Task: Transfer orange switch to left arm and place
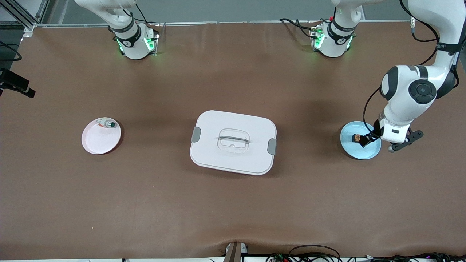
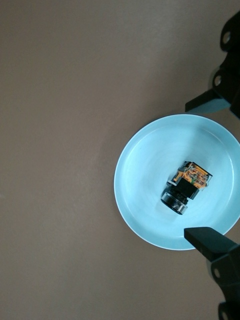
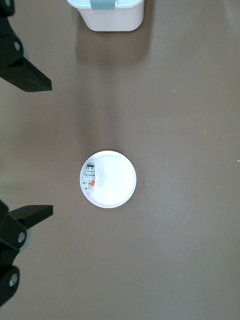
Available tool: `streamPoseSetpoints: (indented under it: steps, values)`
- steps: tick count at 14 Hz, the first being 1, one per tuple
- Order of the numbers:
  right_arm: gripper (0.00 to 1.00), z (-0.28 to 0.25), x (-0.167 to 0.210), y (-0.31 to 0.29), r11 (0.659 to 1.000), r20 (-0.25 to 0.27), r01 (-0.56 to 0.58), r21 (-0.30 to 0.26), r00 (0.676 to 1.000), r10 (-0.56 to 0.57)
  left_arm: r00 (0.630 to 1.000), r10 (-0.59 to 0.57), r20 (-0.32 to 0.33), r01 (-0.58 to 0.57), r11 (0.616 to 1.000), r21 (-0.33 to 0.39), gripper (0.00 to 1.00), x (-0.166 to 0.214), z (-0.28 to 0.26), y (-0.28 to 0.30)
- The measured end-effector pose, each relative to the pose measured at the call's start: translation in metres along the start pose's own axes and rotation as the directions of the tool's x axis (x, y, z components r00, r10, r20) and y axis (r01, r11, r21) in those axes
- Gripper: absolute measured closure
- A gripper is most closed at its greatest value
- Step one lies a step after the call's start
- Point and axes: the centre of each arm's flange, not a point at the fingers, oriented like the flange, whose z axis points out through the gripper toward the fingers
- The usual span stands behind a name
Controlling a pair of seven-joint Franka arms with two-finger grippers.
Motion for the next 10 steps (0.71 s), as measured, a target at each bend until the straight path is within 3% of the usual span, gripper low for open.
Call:
streamPoseSetpoints:
  steps: [5, 10]
  values:
    - [0.00, 0.000, -0.002, 0.000, 1.000, 0.014, 0.000, 0.001, 1.000, 0.000, 0.971, 0.238, -0.017, -0.238, 0.971, -0.002, 0.00, 0.001, -0.009, 0.003]
    - [0.00, -0.002, -0.003, 0.000, 1.000, 0.010, 0.000, 0.001, 1.000, 0.000, 0.962, 0.270, -0.034, -0.272, 0.961, -0.054, 0.00, 0.010, -0.021, 0.005]
